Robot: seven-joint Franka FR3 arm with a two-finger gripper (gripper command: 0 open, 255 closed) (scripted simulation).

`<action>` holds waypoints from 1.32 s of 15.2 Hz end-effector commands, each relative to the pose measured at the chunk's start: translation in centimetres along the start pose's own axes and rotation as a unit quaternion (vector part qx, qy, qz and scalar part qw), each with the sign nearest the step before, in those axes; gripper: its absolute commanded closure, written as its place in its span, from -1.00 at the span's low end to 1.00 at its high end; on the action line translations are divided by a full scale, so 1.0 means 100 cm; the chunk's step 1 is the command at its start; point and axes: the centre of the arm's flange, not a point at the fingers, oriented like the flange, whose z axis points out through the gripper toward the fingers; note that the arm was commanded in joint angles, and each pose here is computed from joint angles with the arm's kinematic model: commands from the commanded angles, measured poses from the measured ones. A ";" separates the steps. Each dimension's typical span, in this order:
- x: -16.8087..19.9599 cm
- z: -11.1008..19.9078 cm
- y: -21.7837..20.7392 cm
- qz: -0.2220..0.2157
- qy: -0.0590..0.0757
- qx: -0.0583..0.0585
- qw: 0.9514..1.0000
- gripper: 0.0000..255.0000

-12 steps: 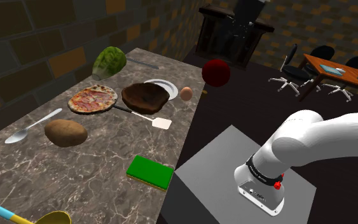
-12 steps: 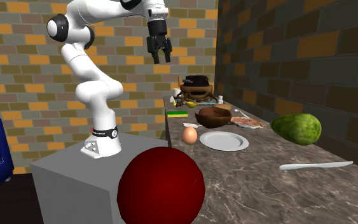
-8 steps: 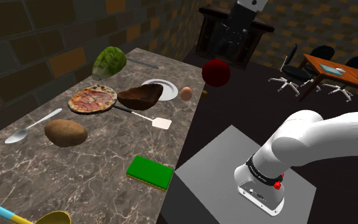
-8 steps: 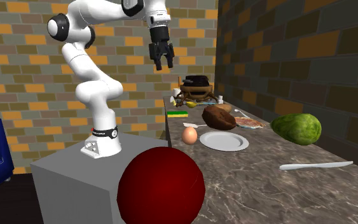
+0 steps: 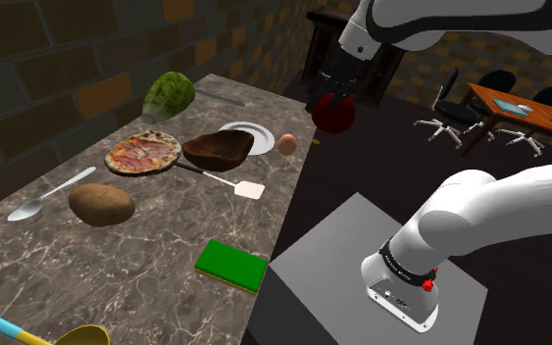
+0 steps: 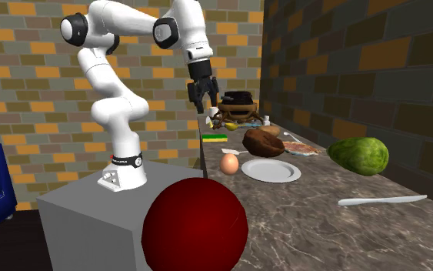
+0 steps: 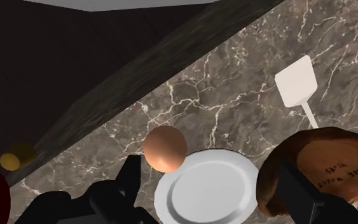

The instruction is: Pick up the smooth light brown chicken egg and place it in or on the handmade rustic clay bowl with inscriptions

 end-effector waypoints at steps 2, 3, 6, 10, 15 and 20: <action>0.010 0.037 0.017 0.007 0.006 0.009 1.000 -1.00; 0.014 0.049 0.022 0.010 0.008 0.012 1.000 -1.00; 0.025 0.085 0.035 0.017 0.012 0.021 1.000 -1.00; 0.041 0.133 0.051 0.026 0.018 0.034 0.999 -1.00; 0.047 0.164 0.055 0.029 0.020 0.037 0.999 -1.00; 0.048 0.188 0.053 0.029 0.020 0.037 0.999 -1.00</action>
